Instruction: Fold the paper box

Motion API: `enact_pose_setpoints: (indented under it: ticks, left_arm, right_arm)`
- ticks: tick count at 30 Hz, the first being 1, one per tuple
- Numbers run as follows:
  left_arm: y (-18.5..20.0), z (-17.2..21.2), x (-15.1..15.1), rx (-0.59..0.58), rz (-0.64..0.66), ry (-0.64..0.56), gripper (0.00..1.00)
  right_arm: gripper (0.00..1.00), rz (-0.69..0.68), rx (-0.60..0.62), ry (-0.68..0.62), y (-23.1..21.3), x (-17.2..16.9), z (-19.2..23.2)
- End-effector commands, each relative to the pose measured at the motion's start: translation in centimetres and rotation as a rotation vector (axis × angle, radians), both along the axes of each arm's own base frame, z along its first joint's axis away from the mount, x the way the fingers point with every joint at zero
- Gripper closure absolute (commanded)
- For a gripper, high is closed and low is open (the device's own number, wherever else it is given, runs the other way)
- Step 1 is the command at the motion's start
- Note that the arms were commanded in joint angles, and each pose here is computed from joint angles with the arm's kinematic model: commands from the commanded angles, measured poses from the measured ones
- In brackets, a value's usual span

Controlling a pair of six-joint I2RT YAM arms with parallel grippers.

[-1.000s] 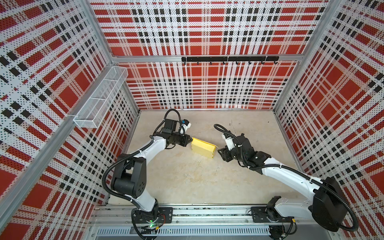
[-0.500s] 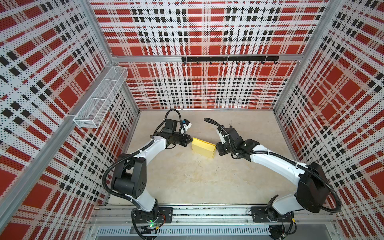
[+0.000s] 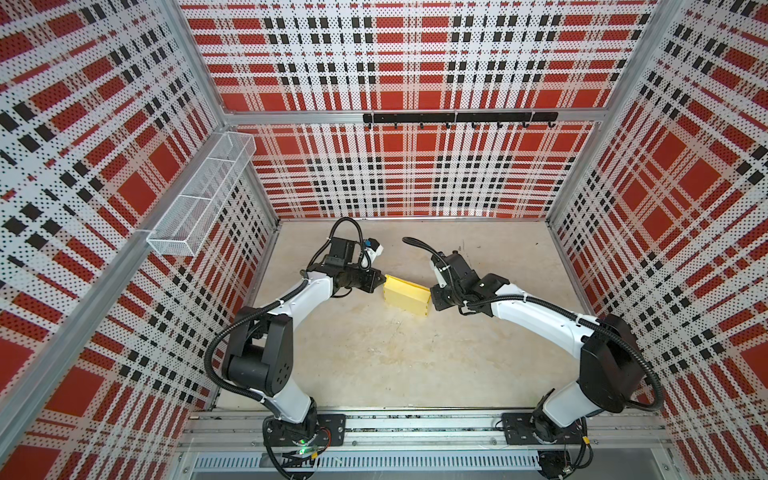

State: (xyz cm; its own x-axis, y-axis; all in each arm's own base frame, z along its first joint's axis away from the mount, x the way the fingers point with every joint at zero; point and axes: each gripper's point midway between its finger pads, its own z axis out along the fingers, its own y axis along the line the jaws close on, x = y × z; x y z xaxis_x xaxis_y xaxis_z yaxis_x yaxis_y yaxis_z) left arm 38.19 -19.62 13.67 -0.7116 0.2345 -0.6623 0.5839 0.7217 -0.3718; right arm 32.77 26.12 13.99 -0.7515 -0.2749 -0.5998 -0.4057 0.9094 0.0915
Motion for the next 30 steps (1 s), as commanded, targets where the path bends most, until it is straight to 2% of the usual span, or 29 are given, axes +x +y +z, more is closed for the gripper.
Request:
enact_pose_setpoints:
  ticks: [1, 16, 30]
  left_arm:
    - [-0.4, 0.2, 0.3, -0.002, 0.005, 0.005, 1.0]
    - [-0.7, 0.2, 0.0, -0.02, 0.004, 0.019, 1.0]
    - [-1.3, 0.1, -0.1, -0.018, -0.007, 0.023, 1.0]
  right_arm:
    - [0.87, -0.009, 0.05, -0.015, 0.9, 0.7, 1.1]
    - [0.91, -0.089, 0.153, 0.016, 1.8, 1.1, 1.4]
    - [0.92, -0.182, 0.304, 0.019, 2.8, 1.8, 2.5]
